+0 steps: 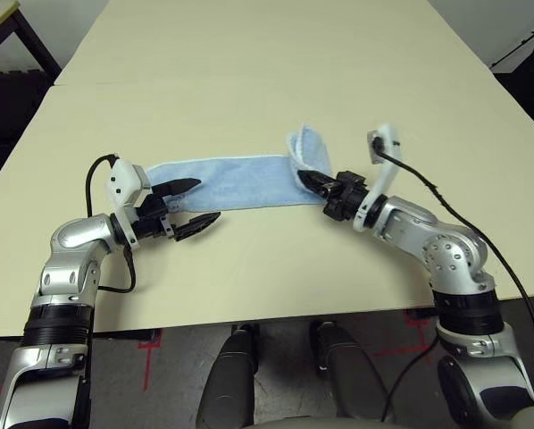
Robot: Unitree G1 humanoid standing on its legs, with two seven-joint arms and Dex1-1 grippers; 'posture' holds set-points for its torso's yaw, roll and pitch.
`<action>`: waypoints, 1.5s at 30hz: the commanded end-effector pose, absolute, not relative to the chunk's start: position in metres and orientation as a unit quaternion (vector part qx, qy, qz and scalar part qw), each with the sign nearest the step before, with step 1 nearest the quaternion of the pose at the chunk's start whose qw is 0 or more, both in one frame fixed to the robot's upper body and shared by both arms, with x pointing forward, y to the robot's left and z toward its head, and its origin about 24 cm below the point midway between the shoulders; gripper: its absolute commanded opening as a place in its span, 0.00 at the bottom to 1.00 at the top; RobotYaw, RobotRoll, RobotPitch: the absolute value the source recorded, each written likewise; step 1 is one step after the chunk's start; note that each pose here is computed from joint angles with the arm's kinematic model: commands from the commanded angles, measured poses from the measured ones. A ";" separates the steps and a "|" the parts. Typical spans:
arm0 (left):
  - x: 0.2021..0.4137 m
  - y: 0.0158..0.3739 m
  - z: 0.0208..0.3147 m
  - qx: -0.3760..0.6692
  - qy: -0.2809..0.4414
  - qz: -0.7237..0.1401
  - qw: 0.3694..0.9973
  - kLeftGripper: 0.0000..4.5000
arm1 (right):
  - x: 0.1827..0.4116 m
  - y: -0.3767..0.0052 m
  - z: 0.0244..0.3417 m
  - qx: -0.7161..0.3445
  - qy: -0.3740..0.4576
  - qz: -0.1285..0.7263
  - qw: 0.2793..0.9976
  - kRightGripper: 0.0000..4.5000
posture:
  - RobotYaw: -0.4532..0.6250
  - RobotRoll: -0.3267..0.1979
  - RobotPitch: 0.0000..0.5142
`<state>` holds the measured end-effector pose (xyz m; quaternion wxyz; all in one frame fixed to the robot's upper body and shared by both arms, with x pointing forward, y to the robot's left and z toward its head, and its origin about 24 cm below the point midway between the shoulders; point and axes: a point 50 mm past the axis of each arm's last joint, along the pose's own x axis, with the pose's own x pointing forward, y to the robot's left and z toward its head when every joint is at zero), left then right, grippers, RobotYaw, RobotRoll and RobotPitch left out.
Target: Fold the towel and set it aside.
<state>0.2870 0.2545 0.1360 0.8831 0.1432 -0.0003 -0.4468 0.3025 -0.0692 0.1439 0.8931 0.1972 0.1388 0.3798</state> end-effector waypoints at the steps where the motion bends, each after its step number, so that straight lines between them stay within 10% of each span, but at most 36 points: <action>1: 0.283 0.253 0.134 0.148 0.007 -0.450 0.880 1.00 | 0.305 -0.061 0.137 0.172 0.171 0.375 0.895 0.01 | 0.45 0.62 0.34; 10: 0.279 0.253 0.133 0.147 0.013 -0.449 0.881 1.00 | 0.302 -0.045 0.127 0.132 0.208 0.386 0.889 0.01 | 0.45 0.62 0.35; 23: 0.278 0.248 0.129 0.141 0.016 -0.452 0.881 1.00 | 0.301 -0.024 0.141 0.028 0.165 0.483 0.860 1.00 | 0.44 0.62 0.34; 34: 0.279 0.247 0.128 0.140 0.020 -0.455 0.879 1.00 | 0.305 -0.029 0.162 -0.006 0.124 0.565 0.816 1.00 | 0.43 0.62 0.33; 45: 0.277 0.252 0.128 0.136 0.034 -0.448 0.883 1.00 | 0.331 -0.132 0.189 -0.030 -0.046 0.610 0.790 1.00 | 0.41 0.62 0.35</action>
